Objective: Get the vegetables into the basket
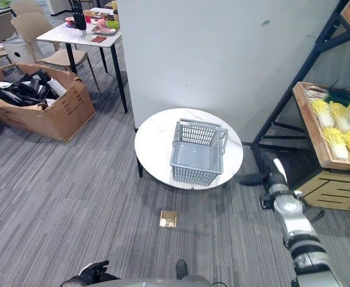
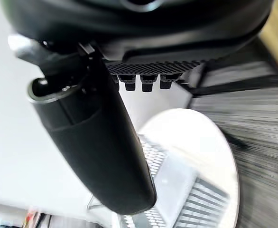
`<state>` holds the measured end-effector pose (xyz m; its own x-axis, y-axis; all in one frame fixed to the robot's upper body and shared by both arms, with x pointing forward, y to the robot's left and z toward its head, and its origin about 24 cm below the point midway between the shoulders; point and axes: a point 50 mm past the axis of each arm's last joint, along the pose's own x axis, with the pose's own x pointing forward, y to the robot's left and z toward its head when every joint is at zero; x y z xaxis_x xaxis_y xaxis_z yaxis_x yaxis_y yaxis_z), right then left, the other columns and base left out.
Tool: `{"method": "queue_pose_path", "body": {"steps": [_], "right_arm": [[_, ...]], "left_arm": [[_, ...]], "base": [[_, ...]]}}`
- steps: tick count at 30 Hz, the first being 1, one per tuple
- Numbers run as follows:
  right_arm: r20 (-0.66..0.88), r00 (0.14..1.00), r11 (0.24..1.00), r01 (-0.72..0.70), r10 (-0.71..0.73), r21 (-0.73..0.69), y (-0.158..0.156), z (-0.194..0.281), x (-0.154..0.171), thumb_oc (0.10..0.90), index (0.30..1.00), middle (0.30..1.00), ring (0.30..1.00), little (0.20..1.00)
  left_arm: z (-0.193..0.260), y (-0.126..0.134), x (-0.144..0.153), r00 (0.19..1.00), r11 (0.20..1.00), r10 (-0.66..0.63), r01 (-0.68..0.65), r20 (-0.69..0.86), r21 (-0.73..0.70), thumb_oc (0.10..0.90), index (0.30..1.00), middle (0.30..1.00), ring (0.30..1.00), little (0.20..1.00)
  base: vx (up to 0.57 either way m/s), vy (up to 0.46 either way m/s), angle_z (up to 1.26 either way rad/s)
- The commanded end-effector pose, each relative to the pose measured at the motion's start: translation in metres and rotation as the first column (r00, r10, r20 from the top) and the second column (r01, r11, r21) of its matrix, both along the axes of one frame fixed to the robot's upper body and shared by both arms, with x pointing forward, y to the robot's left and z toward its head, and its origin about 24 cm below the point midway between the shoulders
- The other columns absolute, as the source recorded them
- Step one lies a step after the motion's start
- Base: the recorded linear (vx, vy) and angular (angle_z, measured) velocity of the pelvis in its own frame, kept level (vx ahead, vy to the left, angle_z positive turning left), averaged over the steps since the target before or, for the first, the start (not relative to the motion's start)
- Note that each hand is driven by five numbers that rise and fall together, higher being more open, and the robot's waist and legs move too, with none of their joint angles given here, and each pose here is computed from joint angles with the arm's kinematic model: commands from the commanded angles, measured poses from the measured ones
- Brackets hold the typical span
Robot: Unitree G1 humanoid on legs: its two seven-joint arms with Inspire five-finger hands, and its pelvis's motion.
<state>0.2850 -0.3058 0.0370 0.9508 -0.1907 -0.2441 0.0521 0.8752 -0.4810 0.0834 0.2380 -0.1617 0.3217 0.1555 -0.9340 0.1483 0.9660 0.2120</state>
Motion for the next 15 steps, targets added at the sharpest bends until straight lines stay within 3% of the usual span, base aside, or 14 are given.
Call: {"method": "queue_pose_path", "body": {"steps": [1,5,7,15], "right_arm": [[0.314,0.946,0.989,-0.030,0.074,-0.144,0.006,0.081,0.039,0.900,1.000,1.000,1.000,1.000],[0.373,0.911,0.968,-0.090,0.174,-0.233,0.026,0.117,0.062,0.900,1.000,1.000,1.000,1.000],[0.417,0.875,0.935,-0.102,0.247,-0.341,0.036,0.160,0.078,0.900,1.000,1.000,1.000,1.000],[0.493,0.836,0.896,0.006,0.239,-0.444,0.038,0.241,0.100,0.900,1.000,1.000,1.000,1.000]], "left_arm": [[-0.002,-0.004,-0.001,0.998,0.999,-0.050,0.051,-0.036,0.011,0.900,1.000,1.000,1.000,1.000],[-0.002,-0.004,0.001,0.998,0.998,-0.059,0.060,-0.030,0.014,0.900,1.000,1.000,1.000,1.000],[0.001,-0.002,0.010,0.999,0.999,-0.044,0.044,0.004,0.013,0.900,1.000,1.000,1.000,1.000],[0.004,0.008,0.013,0.999,1.000,0.017,-0.018,0.029,0.018,0.900,1.000,1.000,1.000,1.000]], "base": [[-0.01,-0.023,0.11],[-0.06,-0.025,0.10],[-0.15,-0.056,0.28],[-0.05,-0.026,0.26]]}}
